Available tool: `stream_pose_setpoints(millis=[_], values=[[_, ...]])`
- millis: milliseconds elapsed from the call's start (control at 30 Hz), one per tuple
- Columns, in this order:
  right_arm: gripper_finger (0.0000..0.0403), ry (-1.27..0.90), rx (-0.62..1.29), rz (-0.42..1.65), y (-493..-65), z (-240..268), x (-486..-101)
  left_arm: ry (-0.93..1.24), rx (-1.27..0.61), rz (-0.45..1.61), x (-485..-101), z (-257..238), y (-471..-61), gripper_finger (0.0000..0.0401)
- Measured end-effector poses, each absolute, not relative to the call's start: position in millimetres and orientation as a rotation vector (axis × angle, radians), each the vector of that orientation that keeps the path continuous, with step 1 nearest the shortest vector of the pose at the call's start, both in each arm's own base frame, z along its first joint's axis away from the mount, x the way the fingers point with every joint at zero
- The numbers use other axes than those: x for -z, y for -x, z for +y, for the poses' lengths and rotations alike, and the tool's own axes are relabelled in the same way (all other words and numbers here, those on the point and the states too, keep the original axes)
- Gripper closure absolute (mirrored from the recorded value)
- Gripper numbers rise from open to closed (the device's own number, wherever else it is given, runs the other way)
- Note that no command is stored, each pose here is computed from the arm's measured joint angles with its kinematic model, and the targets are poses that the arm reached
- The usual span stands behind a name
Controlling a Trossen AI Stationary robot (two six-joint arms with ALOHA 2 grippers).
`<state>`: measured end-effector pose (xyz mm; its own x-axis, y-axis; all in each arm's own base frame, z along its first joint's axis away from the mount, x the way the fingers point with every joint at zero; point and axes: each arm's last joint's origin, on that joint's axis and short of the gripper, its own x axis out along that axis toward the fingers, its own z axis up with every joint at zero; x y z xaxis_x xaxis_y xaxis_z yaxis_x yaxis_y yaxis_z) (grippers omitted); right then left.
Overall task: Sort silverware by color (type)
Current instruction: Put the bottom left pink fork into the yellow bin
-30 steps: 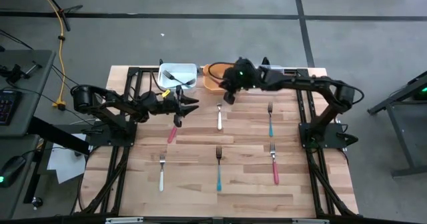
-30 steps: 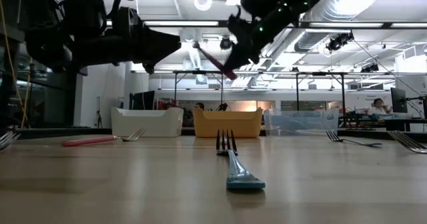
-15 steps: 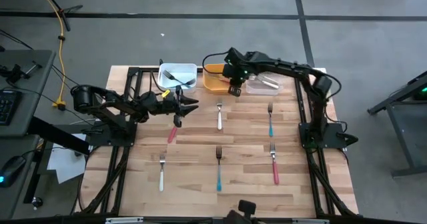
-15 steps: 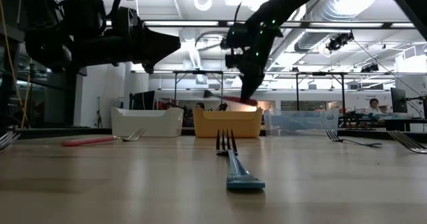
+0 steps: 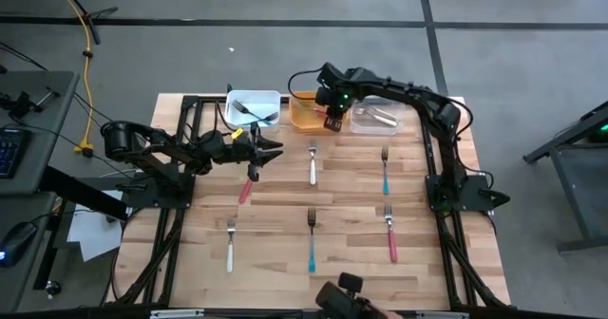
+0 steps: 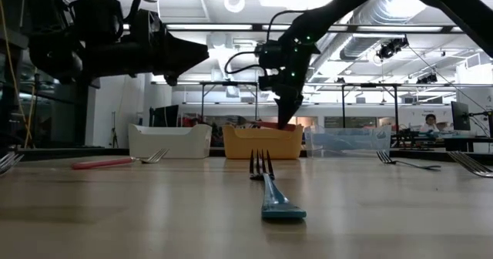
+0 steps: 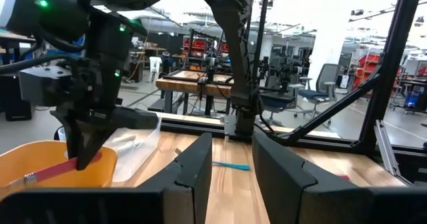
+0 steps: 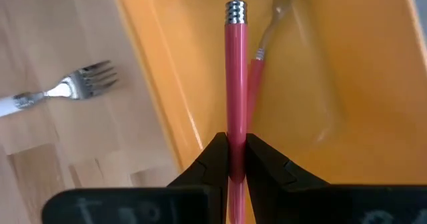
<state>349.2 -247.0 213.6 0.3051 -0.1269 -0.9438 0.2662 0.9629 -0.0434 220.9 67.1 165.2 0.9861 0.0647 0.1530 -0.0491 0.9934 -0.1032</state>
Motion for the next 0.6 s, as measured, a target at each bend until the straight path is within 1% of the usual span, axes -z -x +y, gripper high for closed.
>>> stream_pose_setpoints(millis=[333, 600], values=[[0.0375, -0.174, 0.276, 1.240, -344.9, -252.2, -210.3, 0.099, -0.057, -0.157, -165.3, 67.1, -220.9, 0.0302], [0.0358, -0.231, 0.312, 1.239, -347.6, -254.2, -201.7, 0.106, -0.057, -0.155, -165.1, 67.1, -221.0, 0.0302]])
